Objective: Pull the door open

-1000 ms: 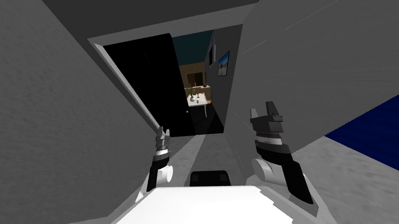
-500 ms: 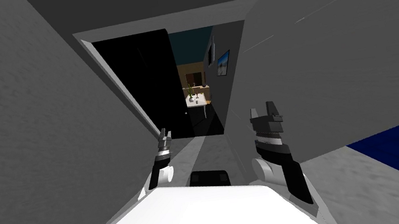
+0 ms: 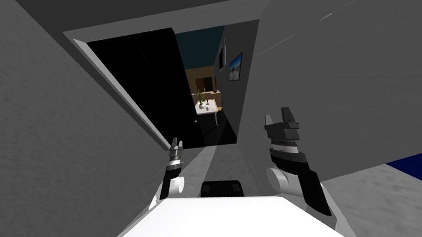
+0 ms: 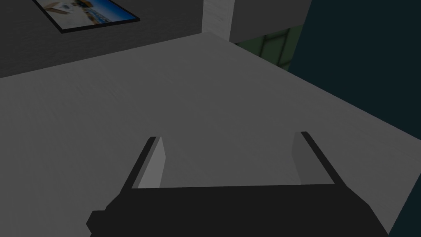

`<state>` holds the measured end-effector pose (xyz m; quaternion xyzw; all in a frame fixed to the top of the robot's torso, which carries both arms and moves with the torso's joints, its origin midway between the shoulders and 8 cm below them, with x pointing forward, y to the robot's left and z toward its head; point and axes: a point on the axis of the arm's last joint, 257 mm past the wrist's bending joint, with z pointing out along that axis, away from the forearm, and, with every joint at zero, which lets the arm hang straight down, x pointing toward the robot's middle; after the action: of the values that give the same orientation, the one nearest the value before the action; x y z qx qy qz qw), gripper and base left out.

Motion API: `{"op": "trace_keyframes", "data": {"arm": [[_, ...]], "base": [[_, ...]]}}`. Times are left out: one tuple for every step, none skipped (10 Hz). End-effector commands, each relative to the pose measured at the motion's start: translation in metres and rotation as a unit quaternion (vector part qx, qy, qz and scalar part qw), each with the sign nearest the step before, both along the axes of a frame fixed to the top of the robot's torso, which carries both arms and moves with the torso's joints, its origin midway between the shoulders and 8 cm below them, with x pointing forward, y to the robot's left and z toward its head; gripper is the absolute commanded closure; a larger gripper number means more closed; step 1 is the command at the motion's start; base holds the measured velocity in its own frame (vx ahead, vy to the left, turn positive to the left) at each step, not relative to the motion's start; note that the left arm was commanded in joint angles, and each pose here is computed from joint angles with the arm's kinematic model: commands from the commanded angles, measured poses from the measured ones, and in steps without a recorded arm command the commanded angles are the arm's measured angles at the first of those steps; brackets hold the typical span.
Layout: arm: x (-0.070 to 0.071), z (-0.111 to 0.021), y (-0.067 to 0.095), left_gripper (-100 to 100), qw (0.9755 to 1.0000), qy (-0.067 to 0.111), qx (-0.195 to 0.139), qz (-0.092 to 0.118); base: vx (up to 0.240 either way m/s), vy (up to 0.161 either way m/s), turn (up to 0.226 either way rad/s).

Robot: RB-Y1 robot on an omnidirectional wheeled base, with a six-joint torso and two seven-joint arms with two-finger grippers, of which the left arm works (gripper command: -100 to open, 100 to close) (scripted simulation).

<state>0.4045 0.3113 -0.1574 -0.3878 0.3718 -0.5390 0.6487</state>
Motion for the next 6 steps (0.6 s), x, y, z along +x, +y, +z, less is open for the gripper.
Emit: {"op": "trace_keyframes", "data": {"arm": [[0.001, -0.012, 0.002, -100, 0.9999, 0.01, -0.003, -0.001], [0.002, -0.019, 0.003, -100, 0.9999, 0.015, -0.004, -0.001], [0.003, -0.025, 0.004, -100, 0.9998, 0.021, -0.006, -0.002], [0.004, -0.032, 0.005, -100, 0.9996, 0.027, -0.007, -0.002], [0.004, -0.039, 0.006, -100, 0.9994, 0.033, -0.009, -0.003], [0.005, -0.045, 0.007, -100, 0.9992, 0.038, -0.011, -0.003]], "base": [[0.109, 0.023, -0.031], [0.104, 0.019, -0.033], [0.09, 0.009, -0.035], [0.101, 0.016, -0.03], [0.113, 0.022, -0.029], [0.099, 0.01, -0.033]]}}
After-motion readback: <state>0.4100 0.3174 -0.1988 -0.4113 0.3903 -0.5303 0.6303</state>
